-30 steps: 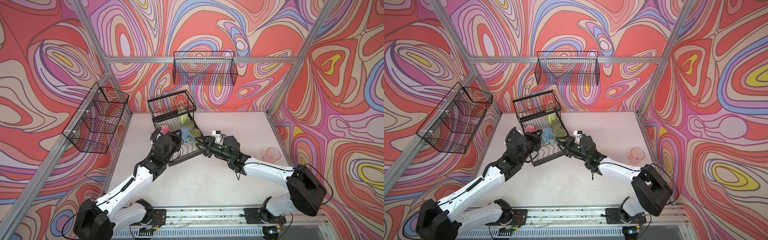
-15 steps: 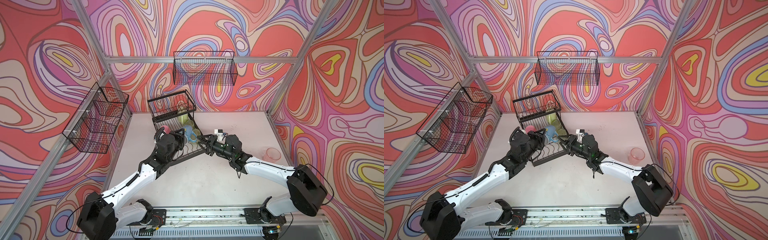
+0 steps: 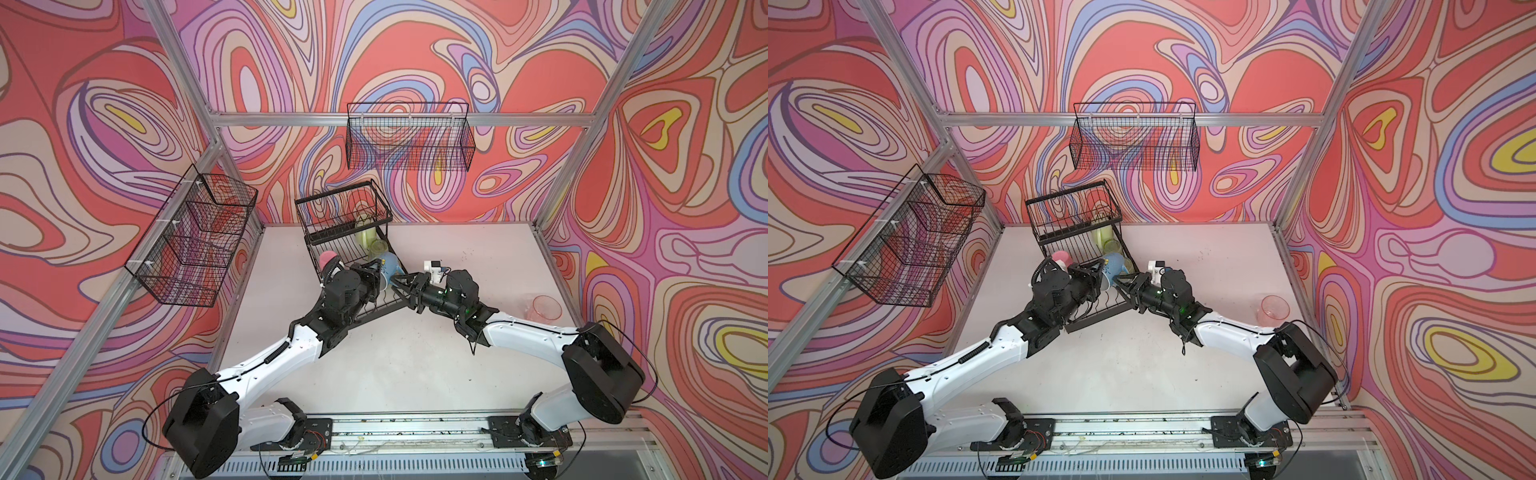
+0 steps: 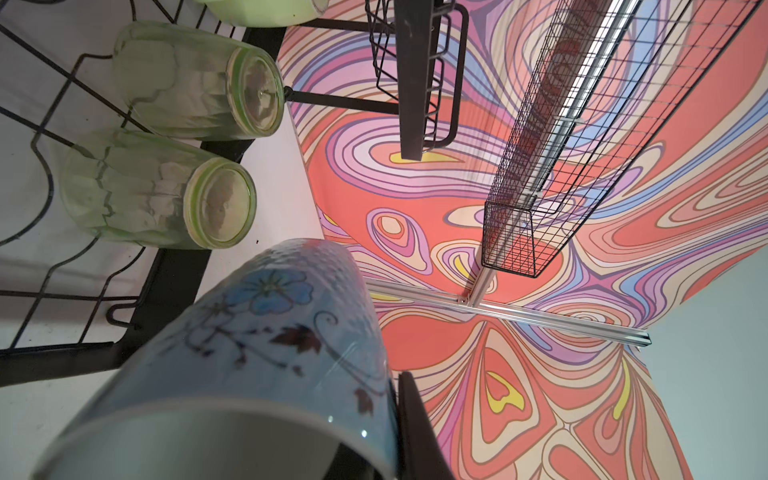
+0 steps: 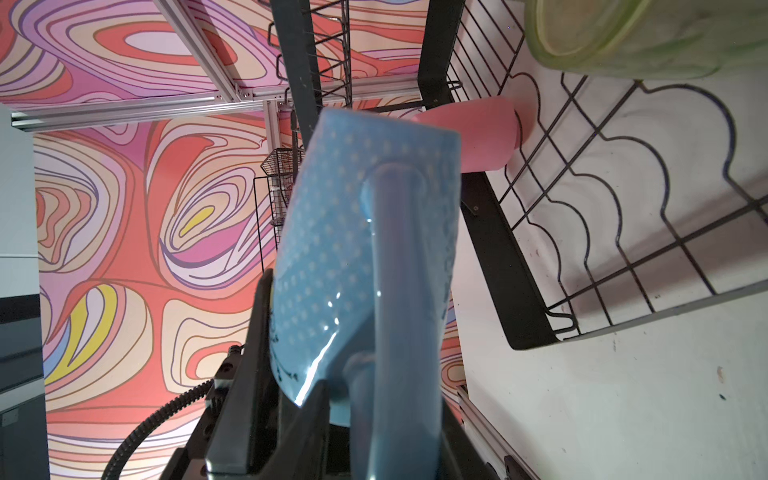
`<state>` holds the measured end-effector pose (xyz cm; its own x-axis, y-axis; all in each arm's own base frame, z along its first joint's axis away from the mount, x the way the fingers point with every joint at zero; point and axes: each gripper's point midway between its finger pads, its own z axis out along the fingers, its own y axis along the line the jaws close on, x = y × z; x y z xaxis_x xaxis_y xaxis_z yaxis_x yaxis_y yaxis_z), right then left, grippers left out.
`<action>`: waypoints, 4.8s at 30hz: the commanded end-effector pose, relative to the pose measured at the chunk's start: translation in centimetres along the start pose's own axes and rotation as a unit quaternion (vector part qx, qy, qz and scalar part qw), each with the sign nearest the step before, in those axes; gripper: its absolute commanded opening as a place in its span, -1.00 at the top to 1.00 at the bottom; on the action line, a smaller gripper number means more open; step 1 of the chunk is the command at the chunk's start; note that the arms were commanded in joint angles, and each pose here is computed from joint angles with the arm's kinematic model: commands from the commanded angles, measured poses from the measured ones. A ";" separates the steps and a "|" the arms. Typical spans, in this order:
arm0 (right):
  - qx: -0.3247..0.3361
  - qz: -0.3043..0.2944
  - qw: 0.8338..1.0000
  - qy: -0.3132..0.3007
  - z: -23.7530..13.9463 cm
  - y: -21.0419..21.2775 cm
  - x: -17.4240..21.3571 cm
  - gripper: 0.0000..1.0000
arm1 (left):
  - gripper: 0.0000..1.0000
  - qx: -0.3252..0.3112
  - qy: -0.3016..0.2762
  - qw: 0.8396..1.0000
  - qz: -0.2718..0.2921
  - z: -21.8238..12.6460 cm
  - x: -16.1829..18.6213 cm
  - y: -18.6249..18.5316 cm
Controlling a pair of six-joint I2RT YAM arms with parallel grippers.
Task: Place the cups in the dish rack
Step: 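Grasp the blue mug's handle with the right gripper while the left gripper holds it, then open the left gripper and draw it back while the right gripper holds the mug, then carry the blue mug by its handle into the rack with the right gripper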
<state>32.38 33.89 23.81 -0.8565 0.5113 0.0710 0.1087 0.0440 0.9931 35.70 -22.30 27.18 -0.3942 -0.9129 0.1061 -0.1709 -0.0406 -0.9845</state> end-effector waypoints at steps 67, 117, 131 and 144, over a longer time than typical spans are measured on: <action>-0.033 -0.220 0.963 -0.153 -4.4 6.9 -4.4 1.00 | -0.30 0.010 0.068 0.997 0.018 -0.9 3.4 -1.4; 0.100 -0.628 0.757 -0.150 4.0 2.4 1.3 1.00 | -1.00 -0.286 0.031 0.818 0.499 -15.8 -12.4 5.7; 0.119 -0.655 0.708 -0.238 9.3 -1.7 -1.3 1.00 | -1.00 -0.290 0.063 0.774 0.559 -16.6 -12.5 5.1; 0.121 -0.666 0.684 -0.274 12.1 -3.7 -2.6 1.00 | -1.00 -0.299 0.007 0.772 0.561 -18.3 -13.9 4.5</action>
<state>39.69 42.39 14.89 -0.0804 0.0195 -0.9966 -0.4652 0.8835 0.0548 24.09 -3.06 24.45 -0.6029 -0.2368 -0.7618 -0.0727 0.9673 -0.2431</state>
